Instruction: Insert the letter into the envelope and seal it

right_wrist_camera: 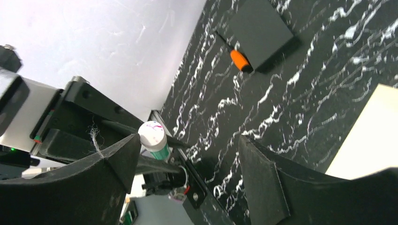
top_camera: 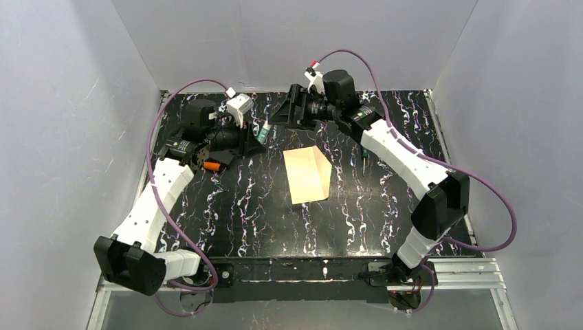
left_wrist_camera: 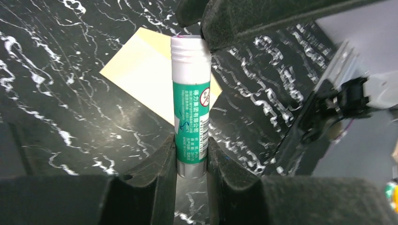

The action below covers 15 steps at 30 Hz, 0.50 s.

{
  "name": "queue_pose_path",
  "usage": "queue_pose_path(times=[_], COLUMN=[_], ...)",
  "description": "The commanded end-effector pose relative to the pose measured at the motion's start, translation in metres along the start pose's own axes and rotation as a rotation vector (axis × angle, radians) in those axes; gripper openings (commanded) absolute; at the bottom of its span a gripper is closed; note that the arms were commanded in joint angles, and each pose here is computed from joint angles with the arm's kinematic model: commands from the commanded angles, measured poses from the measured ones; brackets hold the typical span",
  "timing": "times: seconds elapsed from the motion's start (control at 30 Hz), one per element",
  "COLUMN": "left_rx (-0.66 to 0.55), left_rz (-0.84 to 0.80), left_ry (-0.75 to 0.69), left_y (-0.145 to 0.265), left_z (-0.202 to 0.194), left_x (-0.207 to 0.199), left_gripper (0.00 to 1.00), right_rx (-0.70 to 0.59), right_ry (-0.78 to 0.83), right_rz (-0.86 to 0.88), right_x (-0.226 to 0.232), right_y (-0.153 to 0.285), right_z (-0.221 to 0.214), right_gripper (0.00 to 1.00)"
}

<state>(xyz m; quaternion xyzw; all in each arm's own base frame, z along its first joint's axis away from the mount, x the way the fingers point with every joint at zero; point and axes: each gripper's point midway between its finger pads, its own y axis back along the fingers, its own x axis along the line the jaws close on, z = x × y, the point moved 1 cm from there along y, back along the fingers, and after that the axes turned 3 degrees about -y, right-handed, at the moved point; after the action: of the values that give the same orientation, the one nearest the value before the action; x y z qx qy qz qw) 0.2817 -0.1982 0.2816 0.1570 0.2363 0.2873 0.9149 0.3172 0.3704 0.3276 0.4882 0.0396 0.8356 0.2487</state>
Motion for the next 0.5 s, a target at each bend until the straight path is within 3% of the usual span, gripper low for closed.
queue_pose_path(times=[0.0, 0.17, 0.33, 0.47], left_rx=[0.010, 0.050, 0.047, 0.037], left_rz=[-0.018, 0.008, -0.017, -0.036], left_ry=[-0.243, -0.295, -0.323, -0.370], left_y=[0.007, 0.007, 0.008, 0.010], left_z=[-0.003, -0.006, -0.006, -0.007], left_x=[0.003, 0.011, 0.008, 0.003], left_gripper=[0.00, 0.00, 0.00, 0.00], right_rx=[0.120, 0.115, 0.140, 0.147], right_ry=[0.052, 0.072, 0.026, 0.009], right_rz=[-0.008, 0.255, 0.205, 0.178], right_x=[0.000, 0.051, 0.039, 0.032], right_y=[0.007, 0.013, 0.009, 0.004], right_z=[-0.021, -0.019, -0.026, -0.028], right_gripper=[0.82, 0.81, 0.81, 0.72])
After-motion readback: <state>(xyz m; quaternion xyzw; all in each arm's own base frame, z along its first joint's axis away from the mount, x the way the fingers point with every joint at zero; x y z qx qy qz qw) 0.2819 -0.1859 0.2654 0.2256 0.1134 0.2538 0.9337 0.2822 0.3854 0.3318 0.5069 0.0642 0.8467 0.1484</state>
